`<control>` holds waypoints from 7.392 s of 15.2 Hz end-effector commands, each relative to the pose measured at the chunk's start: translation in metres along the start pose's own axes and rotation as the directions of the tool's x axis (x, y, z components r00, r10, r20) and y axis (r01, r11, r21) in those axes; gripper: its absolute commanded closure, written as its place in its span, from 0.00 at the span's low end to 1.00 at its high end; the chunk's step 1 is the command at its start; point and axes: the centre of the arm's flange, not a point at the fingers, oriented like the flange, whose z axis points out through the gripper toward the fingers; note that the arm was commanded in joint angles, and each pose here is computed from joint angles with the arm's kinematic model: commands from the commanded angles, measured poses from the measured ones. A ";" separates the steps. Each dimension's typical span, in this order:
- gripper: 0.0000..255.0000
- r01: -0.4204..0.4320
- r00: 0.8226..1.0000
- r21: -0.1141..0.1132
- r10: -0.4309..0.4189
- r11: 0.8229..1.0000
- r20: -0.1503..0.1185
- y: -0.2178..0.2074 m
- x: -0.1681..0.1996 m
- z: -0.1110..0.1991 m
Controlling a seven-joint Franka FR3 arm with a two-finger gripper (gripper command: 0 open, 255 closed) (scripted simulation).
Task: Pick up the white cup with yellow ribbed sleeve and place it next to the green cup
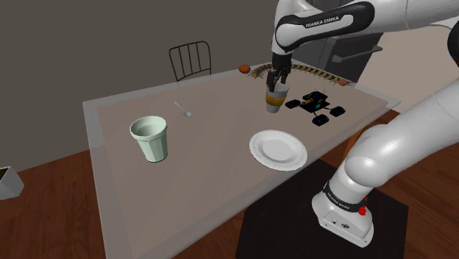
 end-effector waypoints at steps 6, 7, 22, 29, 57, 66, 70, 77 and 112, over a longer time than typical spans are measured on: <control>0.00 -0.006 1.000 -0.032 0.005 0.999 -0.013 0.043 0.051 0.044; 0.00 -0.006 1.000 -0.032 0.005 0.999 -0.013 0.044 0.051 0.049; 1.00 -0.006 1.000 -0.032 0.005 0.999 -0.013 0.045 0.052 0.084; 1.00 -0.006 1.000 -0.032 0.005 0.999 -0.013 0.045 0.052 0.084; 1.00 -0.006 1.000 -0.032 0.005 0.999 -0.013 0.062 0.049 -0.052; 1.00 -0.006 1.000 -0.032 0.005 0.999 -0.013 0.069 0.048 -0.099; 1.00 -0.006 1.000 -0.032 0.005 0.999 -0.013 0.071 0.048 -0.120; 1.00 -0.006 1.000 -0.032 0.005 0.999 -0.013 0.034 0.047 -0.142; 1.00 -0.006 1.000 -0.032 0.005 0.999 -0.013 -0.353 0.042 -0.162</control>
